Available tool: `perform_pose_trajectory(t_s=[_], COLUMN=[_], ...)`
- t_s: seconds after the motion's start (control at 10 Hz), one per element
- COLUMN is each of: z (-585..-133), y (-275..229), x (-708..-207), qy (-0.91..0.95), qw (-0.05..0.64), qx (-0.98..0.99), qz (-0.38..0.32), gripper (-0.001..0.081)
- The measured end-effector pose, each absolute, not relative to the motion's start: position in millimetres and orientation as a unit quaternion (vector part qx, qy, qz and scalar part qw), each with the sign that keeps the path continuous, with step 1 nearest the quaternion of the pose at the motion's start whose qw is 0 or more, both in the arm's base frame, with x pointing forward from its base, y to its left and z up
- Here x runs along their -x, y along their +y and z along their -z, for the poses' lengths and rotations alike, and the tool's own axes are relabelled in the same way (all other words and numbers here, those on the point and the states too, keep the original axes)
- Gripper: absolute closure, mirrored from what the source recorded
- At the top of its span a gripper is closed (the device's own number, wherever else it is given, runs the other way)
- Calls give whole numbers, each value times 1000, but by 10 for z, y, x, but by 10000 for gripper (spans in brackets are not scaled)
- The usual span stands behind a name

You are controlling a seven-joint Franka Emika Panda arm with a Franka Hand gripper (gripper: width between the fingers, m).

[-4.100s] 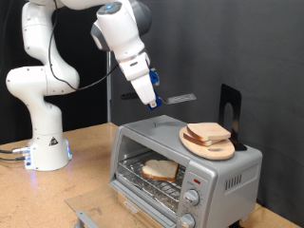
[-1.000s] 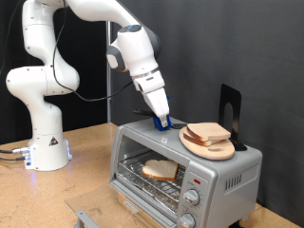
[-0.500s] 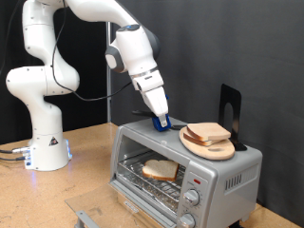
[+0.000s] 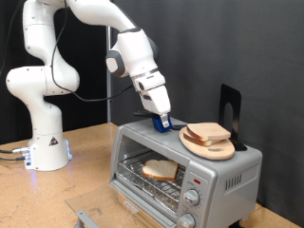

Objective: Make a piece of toast with the oven

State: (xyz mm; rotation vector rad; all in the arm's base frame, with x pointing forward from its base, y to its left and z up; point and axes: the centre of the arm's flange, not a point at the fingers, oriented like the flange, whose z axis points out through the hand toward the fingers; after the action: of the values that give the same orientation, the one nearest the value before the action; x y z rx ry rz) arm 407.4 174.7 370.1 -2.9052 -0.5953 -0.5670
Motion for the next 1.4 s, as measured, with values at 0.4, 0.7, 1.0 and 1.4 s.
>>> perform_pose_trajectory(t_s=[0.4, 0.7, 1.0, 1.4], z=[-3712, -3725, -3730, -3721], y=[1817, 1855, 1882, 1846], x=[-4069, -4086, -4091, -4088], qy=[-218, -238, -254, -235], qw=[41, 15, -4, 12], qx=[954, 945, 937, 944], qz=[204, 223, 240, 231], gripper=[0, 0, 0, 0])
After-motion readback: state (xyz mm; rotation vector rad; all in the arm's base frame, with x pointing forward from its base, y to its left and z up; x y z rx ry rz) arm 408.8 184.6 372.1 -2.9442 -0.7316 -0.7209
